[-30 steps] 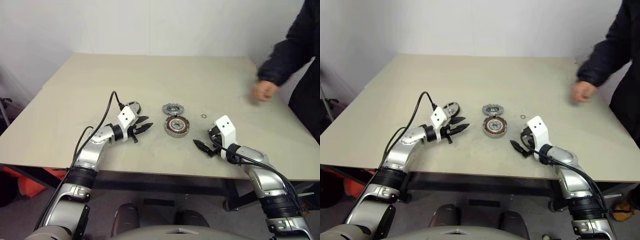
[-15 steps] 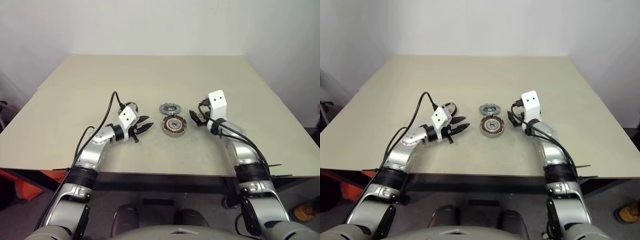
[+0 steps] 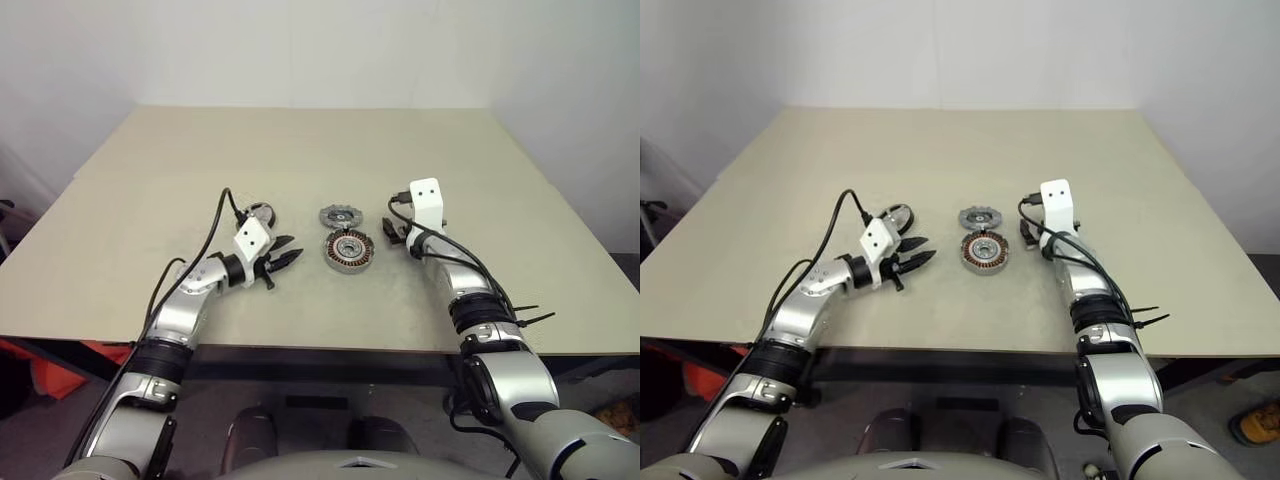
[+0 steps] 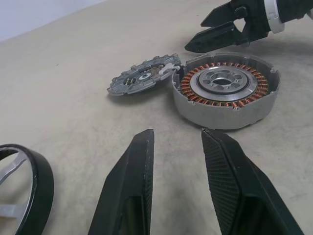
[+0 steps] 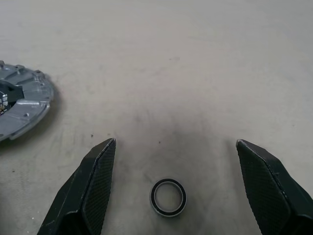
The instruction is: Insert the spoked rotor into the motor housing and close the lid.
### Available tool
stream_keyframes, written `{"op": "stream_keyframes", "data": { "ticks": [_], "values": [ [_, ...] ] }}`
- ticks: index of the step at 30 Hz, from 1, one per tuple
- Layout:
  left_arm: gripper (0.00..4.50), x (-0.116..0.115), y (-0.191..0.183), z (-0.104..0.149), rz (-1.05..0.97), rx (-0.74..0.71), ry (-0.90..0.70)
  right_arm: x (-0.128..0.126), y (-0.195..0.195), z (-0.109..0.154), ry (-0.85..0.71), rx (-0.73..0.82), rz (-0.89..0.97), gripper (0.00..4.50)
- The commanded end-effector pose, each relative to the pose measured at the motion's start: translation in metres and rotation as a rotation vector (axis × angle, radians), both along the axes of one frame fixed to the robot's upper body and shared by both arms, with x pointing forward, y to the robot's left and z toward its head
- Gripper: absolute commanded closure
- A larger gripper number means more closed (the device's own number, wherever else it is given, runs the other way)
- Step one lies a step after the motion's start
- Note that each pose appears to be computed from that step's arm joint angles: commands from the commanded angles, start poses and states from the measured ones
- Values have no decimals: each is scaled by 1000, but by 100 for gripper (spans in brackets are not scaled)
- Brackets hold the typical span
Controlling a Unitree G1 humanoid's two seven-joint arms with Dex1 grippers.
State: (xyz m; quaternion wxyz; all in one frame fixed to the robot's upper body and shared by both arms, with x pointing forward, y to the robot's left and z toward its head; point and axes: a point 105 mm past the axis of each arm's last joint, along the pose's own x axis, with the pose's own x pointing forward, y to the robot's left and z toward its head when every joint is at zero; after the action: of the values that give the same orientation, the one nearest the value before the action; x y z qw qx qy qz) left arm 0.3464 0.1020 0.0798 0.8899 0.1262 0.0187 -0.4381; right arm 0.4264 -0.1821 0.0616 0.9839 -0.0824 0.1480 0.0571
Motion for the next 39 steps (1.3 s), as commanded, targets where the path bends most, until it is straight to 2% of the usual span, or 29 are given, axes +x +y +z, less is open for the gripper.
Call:
{"op": "stream_keyframes", "data": {
  "ticks": [1, 15, 18, 23, 32, 37, 39],
  "values": [
    [289, 1, 0, 18, -4, -8, -65, 1, -2, 15, -55, 27, 7, 6],
    [289, 1, -1, 17, -11, 4, -66, -10, -13, 1, -6, 62, -35, 6],
    [285, 1, 0, 17, -10, 7, -67, -11, -13, 1, 1, 67, -29, 67],
    [285, 1, 0, 17, -8, 9, -67, -13, -11, 1, 6, 68, -18, 238],
    [285, 1, 1, 17, -7, 12, -68, -15, -10, 0, 17, 67, -9, 238],
    [285, 2, 2, 17, -5, 13, -70, -18, -10, 0, 26, 70, -7, 393],
    [285, 2, 2, 18, -4, 13, -71, -18, -10, 1, 27, 68, -6, 394]
  ]
}}
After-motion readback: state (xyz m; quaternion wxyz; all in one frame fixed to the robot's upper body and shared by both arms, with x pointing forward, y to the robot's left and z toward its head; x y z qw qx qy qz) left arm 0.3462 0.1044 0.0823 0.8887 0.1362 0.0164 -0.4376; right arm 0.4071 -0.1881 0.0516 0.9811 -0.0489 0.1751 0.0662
